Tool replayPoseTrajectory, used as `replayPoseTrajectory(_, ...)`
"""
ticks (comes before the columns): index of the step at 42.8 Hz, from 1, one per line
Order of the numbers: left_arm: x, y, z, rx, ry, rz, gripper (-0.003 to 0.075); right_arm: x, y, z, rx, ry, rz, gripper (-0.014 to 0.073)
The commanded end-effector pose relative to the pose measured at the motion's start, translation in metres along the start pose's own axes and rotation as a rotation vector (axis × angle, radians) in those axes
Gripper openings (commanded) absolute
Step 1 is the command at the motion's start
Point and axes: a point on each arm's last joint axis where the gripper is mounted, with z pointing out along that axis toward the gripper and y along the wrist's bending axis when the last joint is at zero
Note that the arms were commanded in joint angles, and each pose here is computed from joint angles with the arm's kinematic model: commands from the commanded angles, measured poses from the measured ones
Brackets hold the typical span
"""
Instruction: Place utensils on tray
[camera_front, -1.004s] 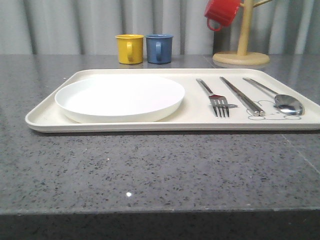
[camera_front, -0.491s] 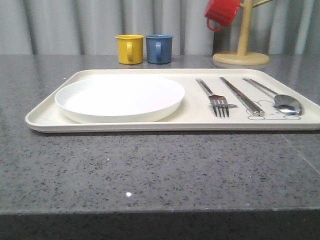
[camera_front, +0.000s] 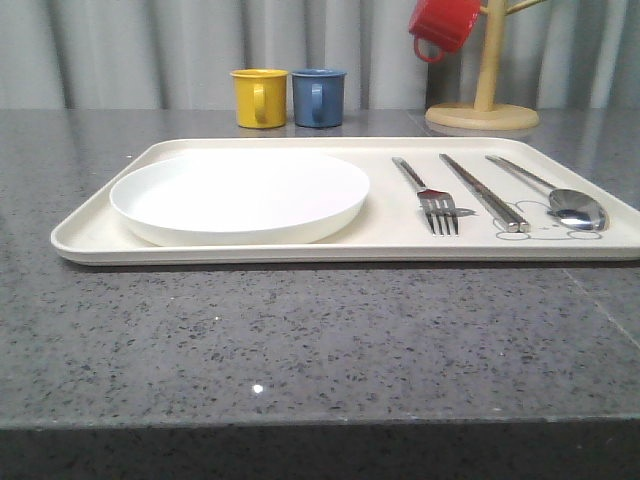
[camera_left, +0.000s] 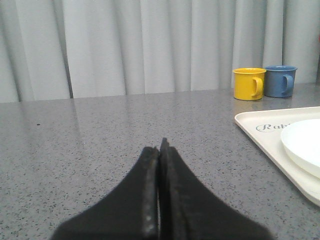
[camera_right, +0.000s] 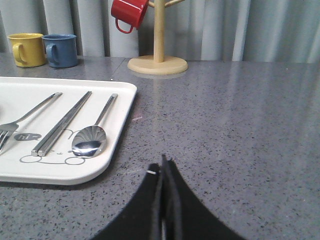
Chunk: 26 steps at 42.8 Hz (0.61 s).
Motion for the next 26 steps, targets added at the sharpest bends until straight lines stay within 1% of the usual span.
replayPoseTrajectory(1,-0.0067,0.0005,-0.0020,-0.004,-0.093,-0.004,-0.0020,-0.0111,-0.0007,-0.0020,0.010,-0.116,-0.020,-0.0066)
replayPoseTrajectory(10,-0.0067,0.0005,-0.0020,-0.004,-0.093,-0.004,-0.0020,-0.0125,-0.0010,-0.0023,0.012,-0.134,0.048,-0.0066)
replayPoseTrajectory(20,-0.0067,0.0005,-0.0020,-0.004,-0.093,-0.004,-0.0020,-0.0168,-0.0011,-0.0030,0.018,-0.181,0.006,-0.0066)
replayPoseTrajectory(26,-0.0067,0.0005,-0.0020,-0.004,-0.093,-0.004,-0.0020,-0.0175,-0.0013,-0.0031,0.023,-0.188,-0.020,-0.0066)
